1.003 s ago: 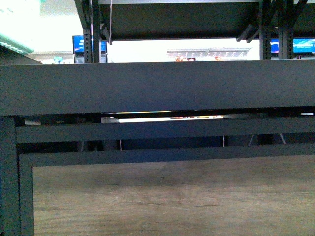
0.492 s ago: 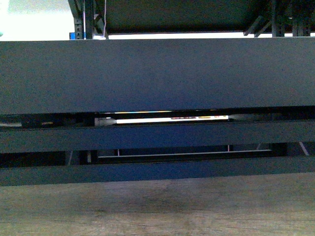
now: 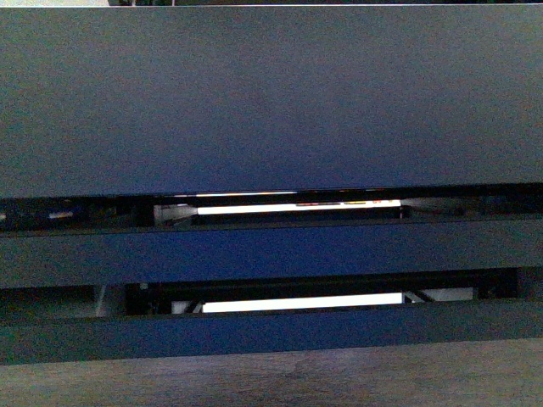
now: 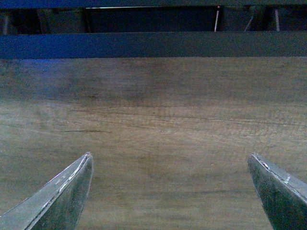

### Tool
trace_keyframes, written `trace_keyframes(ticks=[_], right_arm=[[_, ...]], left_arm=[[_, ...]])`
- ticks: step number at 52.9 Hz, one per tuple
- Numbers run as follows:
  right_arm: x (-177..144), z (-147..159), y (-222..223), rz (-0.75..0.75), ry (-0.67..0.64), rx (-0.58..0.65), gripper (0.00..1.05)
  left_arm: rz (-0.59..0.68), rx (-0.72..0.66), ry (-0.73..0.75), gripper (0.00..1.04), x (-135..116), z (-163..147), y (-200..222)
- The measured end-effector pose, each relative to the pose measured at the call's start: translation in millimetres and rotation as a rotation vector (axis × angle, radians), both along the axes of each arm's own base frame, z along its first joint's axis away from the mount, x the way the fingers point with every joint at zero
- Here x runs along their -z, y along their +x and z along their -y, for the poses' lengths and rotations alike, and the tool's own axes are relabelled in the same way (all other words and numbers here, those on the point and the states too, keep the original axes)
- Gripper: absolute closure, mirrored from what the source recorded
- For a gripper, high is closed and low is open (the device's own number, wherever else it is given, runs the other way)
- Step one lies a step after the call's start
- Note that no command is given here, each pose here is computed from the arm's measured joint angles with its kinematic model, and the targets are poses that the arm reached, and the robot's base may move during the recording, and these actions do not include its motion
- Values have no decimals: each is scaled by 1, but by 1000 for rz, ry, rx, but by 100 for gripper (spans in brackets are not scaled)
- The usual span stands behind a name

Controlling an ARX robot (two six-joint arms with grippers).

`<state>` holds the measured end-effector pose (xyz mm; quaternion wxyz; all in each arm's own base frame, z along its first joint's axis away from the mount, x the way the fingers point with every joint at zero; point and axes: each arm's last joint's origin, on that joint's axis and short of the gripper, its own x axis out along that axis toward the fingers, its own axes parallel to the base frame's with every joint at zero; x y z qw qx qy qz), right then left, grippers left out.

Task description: Pick lemon from shelf

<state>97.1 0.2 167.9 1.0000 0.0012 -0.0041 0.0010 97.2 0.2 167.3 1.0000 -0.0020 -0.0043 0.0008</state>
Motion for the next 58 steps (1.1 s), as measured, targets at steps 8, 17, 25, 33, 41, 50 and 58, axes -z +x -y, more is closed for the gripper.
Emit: trace_keyframes(ticks=[8,17,25,33,41,50,58], right_arm=[[0,0,0,0,0,0,8],[0,0,0,0,0,-1,8],[0,0,0,0,0,0,8],[0,0,0,0,0,0,8],[0,0,0,0,0,0,8],[0,0,0,0,0,0,8],[0,0,0,0,0,0,8]], left_arm=[[0,0,0,8,0,0,0],[0,0,0,8,0,0,0],[0,0,0,8,0,0,0],[1,0,0,8,0,0,0],[1,0,0,8,0,0,0],[1,0,0,8,0,0,0],[1,0,0,8,0,0,0]])
